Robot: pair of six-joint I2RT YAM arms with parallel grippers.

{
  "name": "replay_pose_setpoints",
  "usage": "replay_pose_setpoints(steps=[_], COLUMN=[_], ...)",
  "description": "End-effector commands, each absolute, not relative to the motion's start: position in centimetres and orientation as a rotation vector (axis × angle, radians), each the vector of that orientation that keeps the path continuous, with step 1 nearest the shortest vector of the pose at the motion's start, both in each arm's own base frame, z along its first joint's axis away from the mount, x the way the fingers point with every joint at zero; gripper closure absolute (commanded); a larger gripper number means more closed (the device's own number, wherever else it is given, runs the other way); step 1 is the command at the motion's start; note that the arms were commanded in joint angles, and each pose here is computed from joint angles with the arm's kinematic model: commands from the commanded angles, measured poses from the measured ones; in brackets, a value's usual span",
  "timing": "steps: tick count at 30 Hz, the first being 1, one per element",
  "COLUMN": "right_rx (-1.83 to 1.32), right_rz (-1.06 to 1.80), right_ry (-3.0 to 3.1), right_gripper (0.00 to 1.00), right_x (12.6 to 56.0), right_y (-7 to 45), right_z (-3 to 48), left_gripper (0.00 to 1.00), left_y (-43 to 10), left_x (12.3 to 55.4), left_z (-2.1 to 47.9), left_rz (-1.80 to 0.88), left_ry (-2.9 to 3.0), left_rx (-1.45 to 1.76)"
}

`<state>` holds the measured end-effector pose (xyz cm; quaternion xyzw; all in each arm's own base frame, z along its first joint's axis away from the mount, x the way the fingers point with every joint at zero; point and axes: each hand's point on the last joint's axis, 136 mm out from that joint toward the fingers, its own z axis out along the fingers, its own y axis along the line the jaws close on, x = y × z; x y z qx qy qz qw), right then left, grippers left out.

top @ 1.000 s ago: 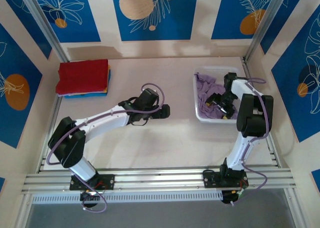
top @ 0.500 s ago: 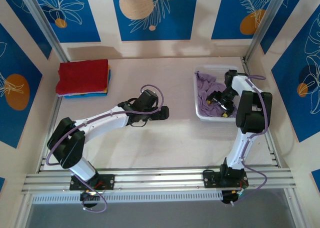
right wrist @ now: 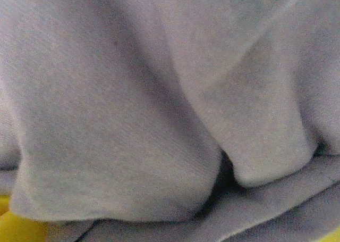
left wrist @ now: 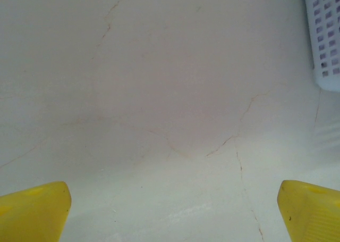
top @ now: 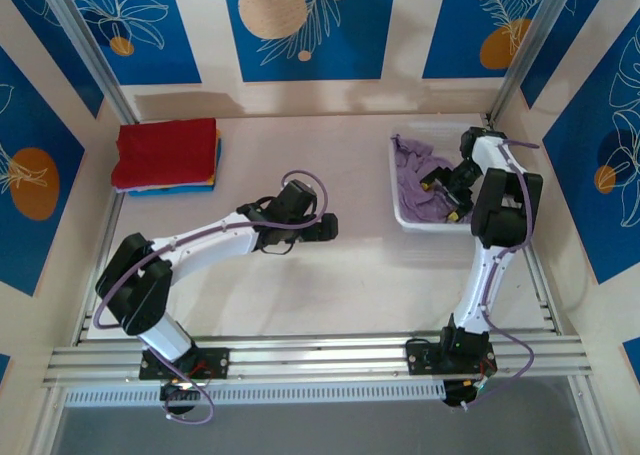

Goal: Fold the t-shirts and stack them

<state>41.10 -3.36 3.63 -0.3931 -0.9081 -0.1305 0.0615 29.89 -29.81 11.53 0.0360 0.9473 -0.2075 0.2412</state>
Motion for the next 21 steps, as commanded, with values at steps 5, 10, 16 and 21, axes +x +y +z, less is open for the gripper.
replay_pose_setpoints(steps=[5, 10, 16, 21], right_rx=[-1.233, -1.324, -1.359, -1.292], right_rz=[-0.317, -0.257, -0.267, -0.370], right_ry=[-2.845, -2.958, -3.016, -3.061], right_gripper=[0.04, 0.03, 0.06, 0.37], right_x=[46.9, 49.8, 51.5, 51.5], right_y=[-6.6, -8.7, -9.9, -8.9], right_z=[2.1, 3.1, 5.0, 5.6], left_gripper=[0.01, 0.00, 0.01, 0.01], left_y=[-29.8, -29.9, -29.9, -30.0], left_x=[30.1, 30.2, 30.3, 30.5], left_z=[10.9, 10.6, 11.3, 11.8], left_rz=[-0.554, -0.545, -0.542, -0.543], left_ry=[2.631, 2.645, 2.637, 2.625], left_rx=[0.086, 0.094, 0.100, 0.101])
